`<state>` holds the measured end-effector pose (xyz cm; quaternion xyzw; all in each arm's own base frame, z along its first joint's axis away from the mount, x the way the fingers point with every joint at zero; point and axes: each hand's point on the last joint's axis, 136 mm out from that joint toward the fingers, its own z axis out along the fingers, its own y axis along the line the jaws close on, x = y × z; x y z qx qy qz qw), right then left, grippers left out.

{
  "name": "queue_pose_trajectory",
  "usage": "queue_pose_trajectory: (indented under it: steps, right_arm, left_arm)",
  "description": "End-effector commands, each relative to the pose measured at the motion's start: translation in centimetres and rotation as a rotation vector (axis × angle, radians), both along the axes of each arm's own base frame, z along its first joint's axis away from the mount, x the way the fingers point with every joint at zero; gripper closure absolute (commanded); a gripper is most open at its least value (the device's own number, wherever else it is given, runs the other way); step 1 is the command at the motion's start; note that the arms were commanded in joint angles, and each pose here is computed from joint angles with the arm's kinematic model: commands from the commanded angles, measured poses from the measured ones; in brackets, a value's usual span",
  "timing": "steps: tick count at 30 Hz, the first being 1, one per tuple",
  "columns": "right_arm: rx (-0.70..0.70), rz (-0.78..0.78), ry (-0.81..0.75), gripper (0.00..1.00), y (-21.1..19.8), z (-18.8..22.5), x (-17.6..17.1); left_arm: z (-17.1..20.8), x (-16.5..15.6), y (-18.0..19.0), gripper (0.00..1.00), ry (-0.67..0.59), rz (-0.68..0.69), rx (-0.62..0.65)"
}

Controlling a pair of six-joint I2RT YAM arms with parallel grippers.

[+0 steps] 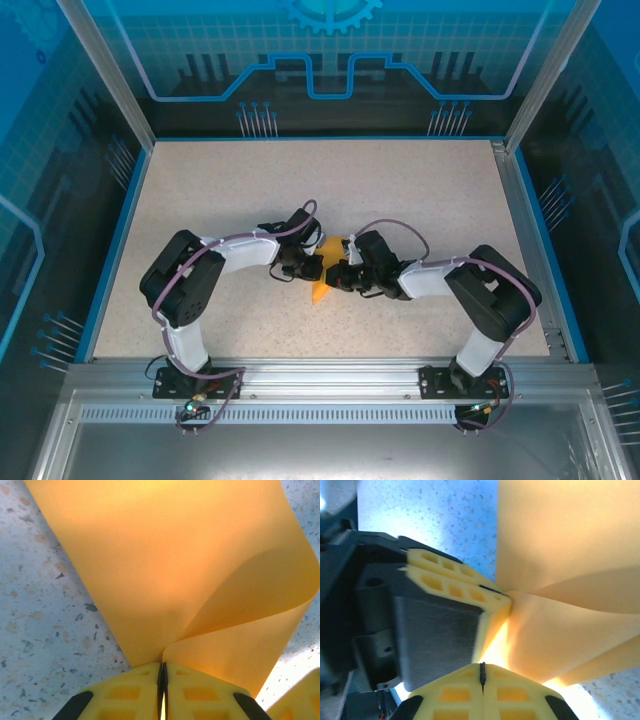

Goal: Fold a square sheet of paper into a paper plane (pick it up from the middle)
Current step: Third fold the triangle at the center of the table.

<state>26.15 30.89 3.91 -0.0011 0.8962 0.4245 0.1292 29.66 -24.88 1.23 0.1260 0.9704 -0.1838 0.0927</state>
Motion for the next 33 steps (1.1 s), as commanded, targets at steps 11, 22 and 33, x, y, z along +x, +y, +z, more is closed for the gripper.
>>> queue_pose_trajectory:
  steps: [11, 22, 33]
  right_arm:
    - [-0.103, 0.013, 0.066, 1.0, -1.4, -4.0, -0.7]
    - [-0.035, 0.006, -0.005, 1.0, -1.6, -0.3, 0.7]
    - [-0.016, 0.011, -0.028, 1.0, -2.4, 0.2, 3.5]
  left_arm:
    - [-2.5, -1.2, 0.8, 0.88, 0.06, -0.024, 0.051]
    - [-2.6, -1.1, 0.7, 0.88, 0.064, -0.027, 0.052]
    - [-2.8, -1.2, 0.7, 0.88, 0.066, -0.028, 0.047]
